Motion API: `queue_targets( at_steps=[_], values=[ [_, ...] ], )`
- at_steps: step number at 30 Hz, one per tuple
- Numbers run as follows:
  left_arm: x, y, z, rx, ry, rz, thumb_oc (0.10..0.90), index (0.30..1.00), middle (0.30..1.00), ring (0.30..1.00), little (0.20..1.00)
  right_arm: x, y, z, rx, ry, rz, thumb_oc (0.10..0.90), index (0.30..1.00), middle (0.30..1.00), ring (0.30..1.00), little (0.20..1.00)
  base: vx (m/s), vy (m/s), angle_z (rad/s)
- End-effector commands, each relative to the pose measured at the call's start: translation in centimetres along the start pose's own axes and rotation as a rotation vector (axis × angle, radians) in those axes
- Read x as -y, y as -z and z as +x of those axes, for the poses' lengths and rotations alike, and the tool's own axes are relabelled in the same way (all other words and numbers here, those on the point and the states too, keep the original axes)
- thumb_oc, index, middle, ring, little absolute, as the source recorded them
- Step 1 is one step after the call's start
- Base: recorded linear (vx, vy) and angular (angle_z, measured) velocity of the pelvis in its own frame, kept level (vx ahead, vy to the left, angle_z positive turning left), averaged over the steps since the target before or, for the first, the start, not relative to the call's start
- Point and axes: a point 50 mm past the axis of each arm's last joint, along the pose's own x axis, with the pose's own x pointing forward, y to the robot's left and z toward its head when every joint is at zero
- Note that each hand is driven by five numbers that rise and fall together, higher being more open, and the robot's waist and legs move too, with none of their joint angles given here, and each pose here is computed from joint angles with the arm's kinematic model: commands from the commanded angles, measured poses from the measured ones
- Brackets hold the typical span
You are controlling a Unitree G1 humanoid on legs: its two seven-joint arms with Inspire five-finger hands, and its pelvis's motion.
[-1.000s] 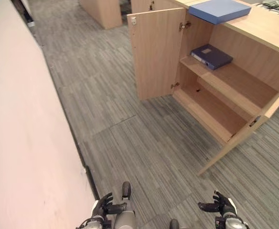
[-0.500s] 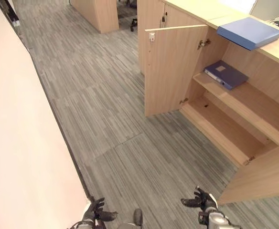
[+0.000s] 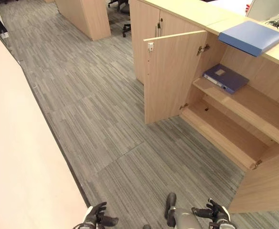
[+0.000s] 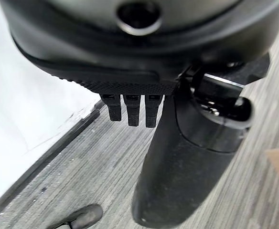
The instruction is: Put the empty folder in the office cabinet
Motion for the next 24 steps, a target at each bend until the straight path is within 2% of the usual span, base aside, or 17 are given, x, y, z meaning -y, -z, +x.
queue_targets(
  at_steps=[1,5,13,21,24],
  values=[
    [-1.4,-1.2,0.1,0.068,-0.030,0.025,0.800,0.900,0.900,0.900,0.900,1.9,-3.1,0.6,0.110,0.054,0.011,0.800,0.900,0.900,0.900,0.900,0.14,-0.055,0.15],
    [-1.6,0.5,-0.3,0.014,-0.042,0.002,0.800,0.900,0.900,0.900,0.900,2.5,-2.5,0.6,0.078,0.072,0.010,0.800,0.900,0.900,0.900,0.900,0.21,-0.079,0.02],
    [-0.2,2.6,-0.9,-0.055,0.013,0.026,0.800,0.900,0.900,0.900,0.900,4.1,-1.8,0.6,0.039,0.117,-0.013,0.800,0.900,0.900,0.900,0.900,0.24,-0.160,-0.16],
    [-0.2,0.6,-0.3,0.010,0.033,0.042,0.800,0.900,0.900,0.900,0.900,4.6,-3.7,0.7,0.115,0.107,-0.048,0.800,0.900,0.900,0.900,0.900,0.22,-0.246,-0.12],
    [-0.2,-0.3,-0.1,0.042,0.032,0.021,0.800,0.900,0.900,0.900,0.900,4.3,-4.4,0.8,0.134,0.091,-0.062,0.800,0.900,0.900,0.900,0.900,0.35,-0.342,-0.83]
  ],
)
